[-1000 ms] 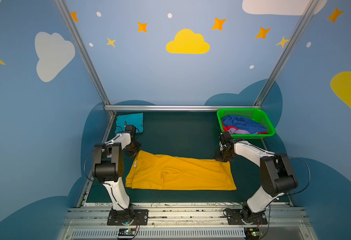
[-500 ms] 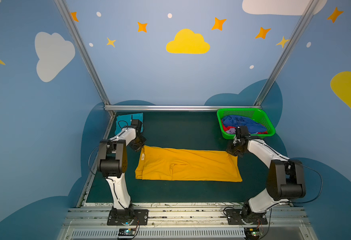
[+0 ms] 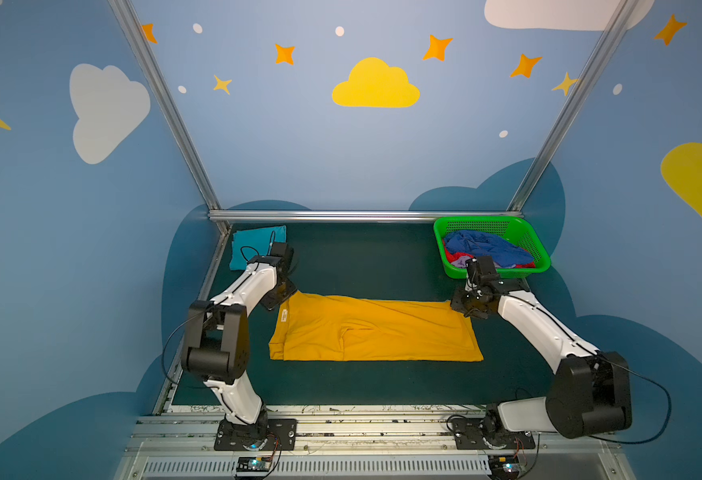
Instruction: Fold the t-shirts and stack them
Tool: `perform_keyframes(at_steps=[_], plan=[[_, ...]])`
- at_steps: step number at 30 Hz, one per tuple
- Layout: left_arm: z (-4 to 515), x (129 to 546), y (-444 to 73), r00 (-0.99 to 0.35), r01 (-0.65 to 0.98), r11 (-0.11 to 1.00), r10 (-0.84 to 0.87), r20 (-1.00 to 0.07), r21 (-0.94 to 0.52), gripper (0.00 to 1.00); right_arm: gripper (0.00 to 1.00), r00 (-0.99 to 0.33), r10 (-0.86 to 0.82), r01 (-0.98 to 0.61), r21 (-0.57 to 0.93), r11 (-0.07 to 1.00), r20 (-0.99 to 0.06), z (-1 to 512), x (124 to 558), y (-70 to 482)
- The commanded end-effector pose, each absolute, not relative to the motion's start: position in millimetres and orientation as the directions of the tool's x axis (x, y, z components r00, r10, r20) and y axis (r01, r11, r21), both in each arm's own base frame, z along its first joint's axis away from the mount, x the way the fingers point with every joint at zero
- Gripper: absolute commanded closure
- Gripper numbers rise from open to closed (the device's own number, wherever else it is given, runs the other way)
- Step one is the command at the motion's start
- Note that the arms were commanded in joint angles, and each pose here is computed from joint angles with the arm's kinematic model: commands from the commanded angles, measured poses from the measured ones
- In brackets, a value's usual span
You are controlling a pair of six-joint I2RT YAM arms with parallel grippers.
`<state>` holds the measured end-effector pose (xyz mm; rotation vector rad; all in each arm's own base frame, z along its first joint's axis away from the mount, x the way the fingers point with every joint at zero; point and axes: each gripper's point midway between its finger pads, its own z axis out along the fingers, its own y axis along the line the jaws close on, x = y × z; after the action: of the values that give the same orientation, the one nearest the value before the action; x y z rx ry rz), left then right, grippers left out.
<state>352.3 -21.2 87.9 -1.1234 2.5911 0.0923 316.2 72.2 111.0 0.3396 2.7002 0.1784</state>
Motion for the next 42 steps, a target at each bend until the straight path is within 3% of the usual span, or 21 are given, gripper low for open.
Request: perform_keyframes(at_steps=[1, 7, 11, 19, 24, 28, 32, 35, 38, 42], plan=[[87.9, 323.5, -38.1, -0.665, -0.712, 0.702, -0.676, -0.318, -0.003, 0.37, 0.73, -0.937, 0.212, 0.179, 0.139, 0.974, -0.276, 77.5, 289.9, 83.2], [62.3, 313.4, -81.1, -0.719, -0.666, 0.746, -0.644, -0.26, -0.008, 0.37, 0.71, -0.965, 0.202, 0.18, 0.137, 0.974, -0.167, 36.8, 276.3, 92.7], [29.7, 321.6, -91.9, -0.735, -0.661, 0.75, -0.641, -0.221, 0.019, 0.43, 0.69, -0.965, 0.239, 0.223, 0.144, 0.964, -0.107, 24.4, 267.7, 88.1], [12.1, 412.0, -120.9, -0.804, -0.551, 0.834, -0.536, -0.257, -0.013, 0.46, 0.62, -0.974, 0.227, 0.224, 0.109, 0.968, -0.009, 16.5, 220.3, 92.9], [-0.7, 464.3, -155.8, -0.842, -0.481, 0.872, -0.488, -0.228, -0.091, 0.46, 0.6, -0.989, 0.146, 0.146, 0.115, 0.983, 0.011, 28.7, 198.7, 129.3], [-13.0, 511.3, -198.1, -0.866, -0.409, 0.882, -0.456, -0.206, -0.236, 0.46, 0.59, -0.998, 0.024, 0.034, 0.155, 0.987, 0.066, 14.9, 167.9, 175.9], [-0.7, 558.7, -256.4, -0.894, -0.283, 0.868, -0.393, -0.216, -0.409, 0.42, 0.6, -0.966, -0.255, -0.248, 0.149, 0.957, 0.031, 13.6, 159.1, 237.3], [27.1, 578.5, -304.1, -0.915, -0.149, 0.814, -0.329, -0.234, -0.562, 0.36, 0.62, -0.924, -0.377, -0.382, 0.15, 0.912, -0.06, 36.2, 168.3, 273.6], [76.7, 592.5, -330.1, -0.907, -0.042, 0.731, -0.313, -0.281, -0.681, 0.3, 0.61, -0.921, -0.349, -0.382, 0.214, 0.899, -0.176, 72.3, 191.7, 284.6], [155.9, 590.3, -336.7, -0.887, 0.075, 0.666, -0.296, -0.355, -0.742, 0.23, 0.57, -0.929, -0.225, -0.296, 0.225, 0.928, -0.295, 113.1, 225.0, 255.4]])
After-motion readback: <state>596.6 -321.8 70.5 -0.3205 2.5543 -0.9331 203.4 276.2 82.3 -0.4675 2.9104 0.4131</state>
